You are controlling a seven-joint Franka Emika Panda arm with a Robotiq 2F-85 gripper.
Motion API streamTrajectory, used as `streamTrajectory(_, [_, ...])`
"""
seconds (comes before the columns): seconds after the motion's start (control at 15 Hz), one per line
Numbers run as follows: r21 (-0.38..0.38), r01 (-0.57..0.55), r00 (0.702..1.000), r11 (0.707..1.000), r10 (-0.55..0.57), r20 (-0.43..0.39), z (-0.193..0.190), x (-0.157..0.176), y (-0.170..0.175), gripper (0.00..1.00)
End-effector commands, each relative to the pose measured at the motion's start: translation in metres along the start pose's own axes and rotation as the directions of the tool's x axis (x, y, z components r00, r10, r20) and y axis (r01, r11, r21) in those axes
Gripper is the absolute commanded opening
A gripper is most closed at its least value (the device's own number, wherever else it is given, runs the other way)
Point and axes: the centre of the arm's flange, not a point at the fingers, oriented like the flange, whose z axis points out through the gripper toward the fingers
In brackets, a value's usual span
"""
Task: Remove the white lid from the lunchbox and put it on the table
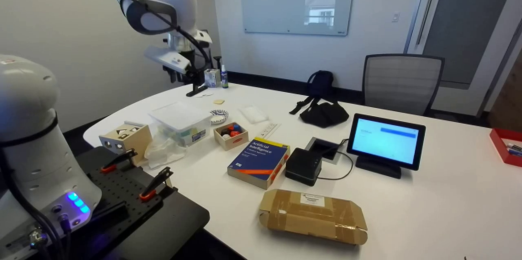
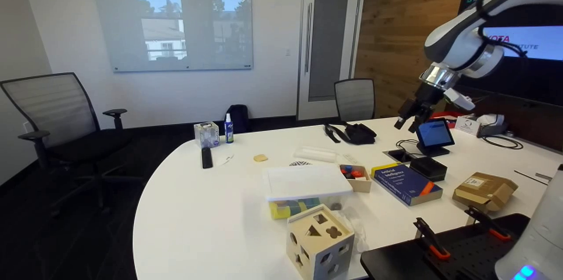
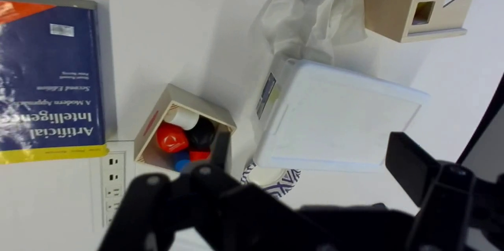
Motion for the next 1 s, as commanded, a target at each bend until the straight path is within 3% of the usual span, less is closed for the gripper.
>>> streamTrajectory(0.0, [0.055, 0.008, 1.000, 0.998, -0.009, 0.010, 0.074, 0.036, 0.023, 1.00])
streamTrajectory(0.47, [0.150, -0.051, 0.999, 0.987, 0.052, -0.001, 0.166, 0.078, 0.041, 1.00])
streamTrajectory(0.93, [0.203, -0.077, 0.996, 0.976, 0.064, 0.069, 0.238, 0.101, 0.048, 1.00])
